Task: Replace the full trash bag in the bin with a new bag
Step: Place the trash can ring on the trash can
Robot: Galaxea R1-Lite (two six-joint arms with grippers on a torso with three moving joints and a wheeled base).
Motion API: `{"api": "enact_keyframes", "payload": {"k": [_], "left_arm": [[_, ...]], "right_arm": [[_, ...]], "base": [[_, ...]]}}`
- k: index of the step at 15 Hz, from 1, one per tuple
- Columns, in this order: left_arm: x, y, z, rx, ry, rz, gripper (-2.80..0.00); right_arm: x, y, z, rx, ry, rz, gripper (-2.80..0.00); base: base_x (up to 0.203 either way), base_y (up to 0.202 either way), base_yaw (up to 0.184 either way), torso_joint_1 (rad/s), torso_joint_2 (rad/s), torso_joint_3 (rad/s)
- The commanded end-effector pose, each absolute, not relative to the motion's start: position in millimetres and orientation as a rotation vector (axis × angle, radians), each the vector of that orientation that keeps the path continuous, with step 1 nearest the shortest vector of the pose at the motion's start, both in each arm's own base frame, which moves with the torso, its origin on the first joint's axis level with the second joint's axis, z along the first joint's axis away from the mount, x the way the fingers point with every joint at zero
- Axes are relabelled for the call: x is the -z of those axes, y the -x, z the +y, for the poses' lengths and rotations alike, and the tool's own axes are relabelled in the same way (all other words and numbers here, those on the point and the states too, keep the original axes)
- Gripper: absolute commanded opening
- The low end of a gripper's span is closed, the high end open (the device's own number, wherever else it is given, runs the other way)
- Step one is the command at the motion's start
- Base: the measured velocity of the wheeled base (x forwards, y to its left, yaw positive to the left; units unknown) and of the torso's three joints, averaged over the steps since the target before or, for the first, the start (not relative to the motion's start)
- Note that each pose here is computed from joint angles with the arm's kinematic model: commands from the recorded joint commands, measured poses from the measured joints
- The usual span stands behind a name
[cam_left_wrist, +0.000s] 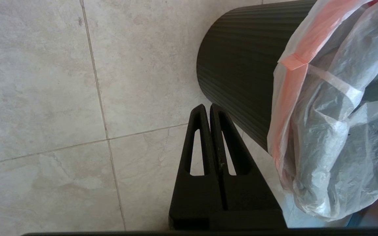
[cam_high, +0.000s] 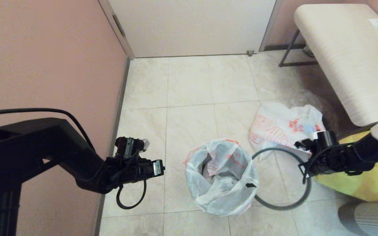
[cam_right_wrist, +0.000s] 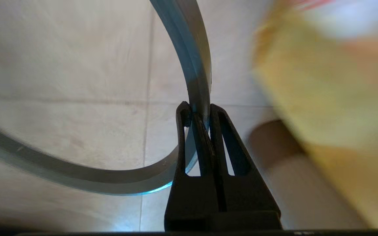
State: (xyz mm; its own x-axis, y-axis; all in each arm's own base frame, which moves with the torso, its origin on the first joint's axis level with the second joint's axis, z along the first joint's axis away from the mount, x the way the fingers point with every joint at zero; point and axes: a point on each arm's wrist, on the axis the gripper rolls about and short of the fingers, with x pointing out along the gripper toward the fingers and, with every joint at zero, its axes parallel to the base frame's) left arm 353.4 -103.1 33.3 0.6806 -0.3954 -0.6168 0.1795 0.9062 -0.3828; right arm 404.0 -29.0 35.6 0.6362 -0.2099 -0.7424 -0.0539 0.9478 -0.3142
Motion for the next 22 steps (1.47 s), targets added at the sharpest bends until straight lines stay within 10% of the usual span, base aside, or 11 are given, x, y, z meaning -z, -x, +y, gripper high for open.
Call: {"api": "enact_keyframes", "payload": {"k": [1,10,22], "left_arm": [[-34.6,-353.1,-103.0,0.33,0.307,0.753,-2.8],[-32.0,-349.8,-102.2,0.349,0.275,0.747,-2.8],[-30.4,-351.3,-102.5,0.346,0.274,0.748,-2.8]], "right_arm": [[-125.5,-373.1,-24.8,0.12,0.317,0.695,-2.8],[-253.3,-371.6,-6.7,0.018,0.121,0.565,-2.8],[-134.0,-399.0,127.1,-0.268,0.03,1.046,-2.8]], "base": [[0.0,0.0,0.0,0.0,0.0,0.0],[0.0,0.0,0.0,0.0,0.0,0.0],[0.0,0.0,0.0,0.0,0.0,0.0]]}}
